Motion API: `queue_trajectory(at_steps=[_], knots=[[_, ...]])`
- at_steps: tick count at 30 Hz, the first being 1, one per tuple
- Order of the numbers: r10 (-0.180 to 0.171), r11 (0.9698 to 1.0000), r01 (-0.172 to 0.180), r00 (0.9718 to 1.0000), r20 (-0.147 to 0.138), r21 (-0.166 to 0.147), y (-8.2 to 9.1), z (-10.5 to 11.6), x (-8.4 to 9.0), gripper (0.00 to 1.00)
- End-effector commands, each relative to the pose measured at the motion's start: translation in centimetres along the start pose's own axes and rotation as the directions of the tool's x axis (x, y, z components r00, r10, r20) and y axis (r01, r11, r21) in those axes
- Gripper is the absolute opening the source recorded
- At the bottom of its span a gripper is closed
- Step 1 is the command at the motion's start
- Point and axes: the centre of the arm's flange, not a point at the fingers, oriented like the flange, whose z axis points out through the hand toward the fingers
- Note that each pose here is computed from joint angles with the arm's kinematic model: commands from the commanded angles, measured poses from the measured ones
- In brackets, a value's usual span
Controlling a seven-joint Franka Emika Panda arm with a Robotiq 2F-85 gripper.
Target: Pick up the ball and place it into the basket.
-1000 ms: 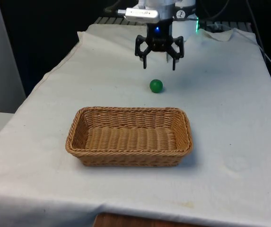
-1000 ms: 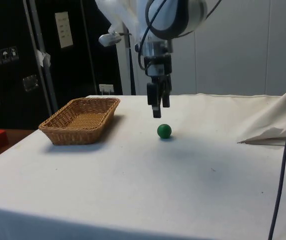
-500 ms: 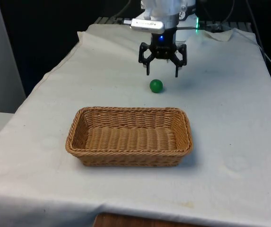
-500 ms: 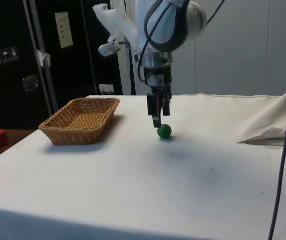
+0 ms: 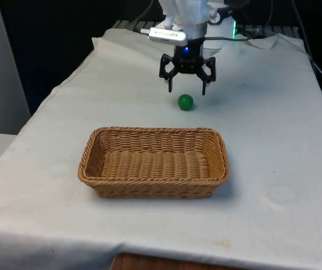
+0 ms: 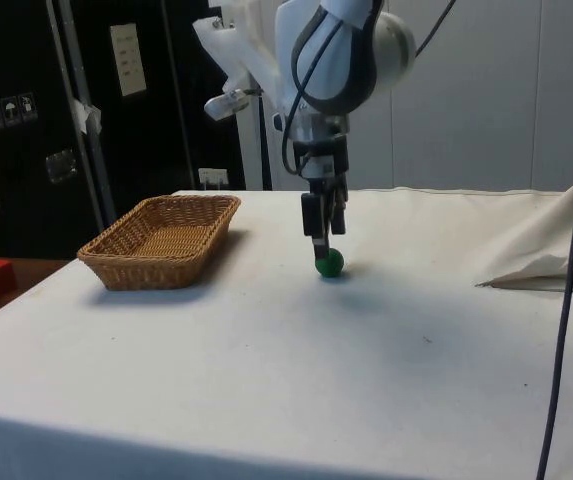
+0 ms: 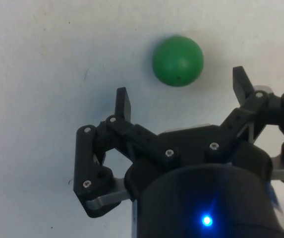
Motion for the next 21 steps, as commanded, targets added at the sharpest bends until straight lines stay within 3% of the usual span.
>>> queue_trajectory(at_steps=[1, 2, 4, 10, 11, 12, 21], knots=[[0.002, 0.9999, -0.002, 0.9999, -0.012, 0.012, -0.2, -0.1, 0.1, 1.0], [0.002, 1.0, -0.002, 1.0, 0.001, 0.0, 0.0, 0.1, 0.0, 1.0], [0.001, 0.9999, -0.001, 0.9999, -0.01, 0.013, -0.3, 0.2, 0.1, 1.0], [0.001, 1.0, -0.001, 1.0, -0.004, -0.002, -0.1, 1.1, 0.5, 1.0], [0.003, 0.9999, -0.003, 0.9999, 0.01, -0.016, 0.0, 1.2, 0.4, 1.0], [0.002, 1.0, -0.003, 1.0, -0.004, -0.008, 0.0, 1.4, 0.6, 1.0], [0.006, 0.9996, -0.006, 0.9999, -0.009, -0.026, 0.2, 2.5, 0.8, 1.0]])
